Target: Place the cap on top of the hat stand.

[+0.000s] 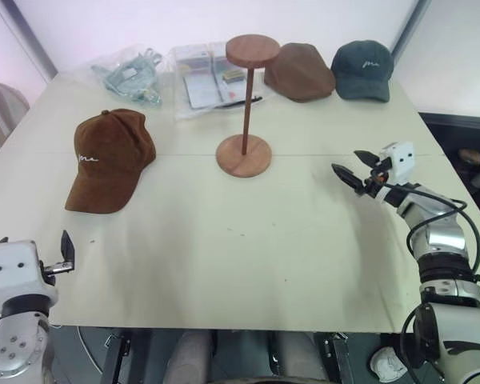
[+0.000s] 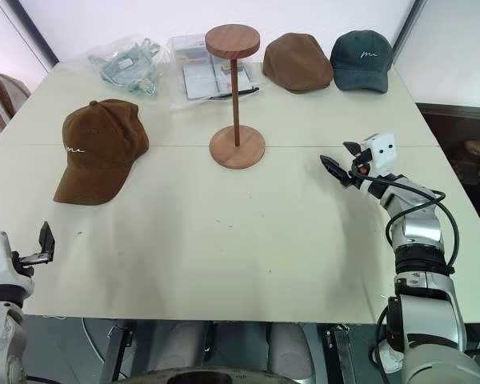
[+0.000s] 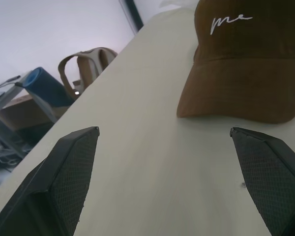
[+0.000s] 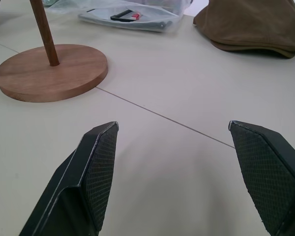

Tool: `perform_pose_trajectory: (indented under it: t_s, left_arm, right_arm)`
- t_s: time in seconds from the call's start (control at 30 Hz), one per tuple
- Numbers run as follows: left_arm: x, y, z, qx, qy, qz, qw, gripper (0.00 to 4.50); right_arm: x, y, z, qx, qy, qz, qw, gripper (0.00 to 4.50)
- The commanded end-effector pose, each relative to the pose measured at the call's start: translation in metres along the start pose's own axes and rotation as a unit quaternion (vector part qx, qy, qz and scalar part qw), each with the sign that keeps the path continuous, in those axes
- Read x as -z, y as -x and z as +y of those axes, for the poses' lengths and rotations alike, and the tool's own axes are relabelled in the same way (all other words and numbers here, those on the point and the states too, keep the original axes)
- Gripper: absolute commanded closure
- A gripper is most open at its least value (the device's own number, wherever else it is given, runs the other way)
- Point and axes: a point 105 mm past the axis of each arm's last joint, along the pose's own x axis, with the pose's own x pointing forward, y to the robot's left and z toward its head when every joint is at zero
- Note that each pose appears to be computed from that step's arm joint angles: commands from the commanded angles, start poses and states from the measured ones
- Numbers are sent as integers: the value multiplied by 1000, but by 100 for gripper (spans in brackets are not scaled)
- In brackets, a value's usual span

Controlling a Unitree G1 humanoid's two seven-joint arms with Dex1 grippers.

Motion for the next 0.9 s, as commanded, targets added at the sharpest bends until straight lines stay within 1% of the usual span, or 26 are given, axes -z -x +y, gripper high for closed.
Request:
perform_pose_trajectory:
  t_s: [0.03,0.7,0.77,0.9]
  left_arm:
    - [-5,1,8,-18,-15,-7,1000,3]
    - [-4,-1,13,-30,-19,-1,999,3]
    - [-3,-2,15,-32,-23,0,999,3]
    - [0,-4,18,-32,-36,6,999,3]
  right_arm:
    - [-18,-2,-5,4,18,-28,999,84]
    - [-29,-9,-1,-13,32,-31,999,84]
    - [-35,-9,5,-39,38,-32,998,84]
    - [-59,-4,31,-143,45,-34,988,84]
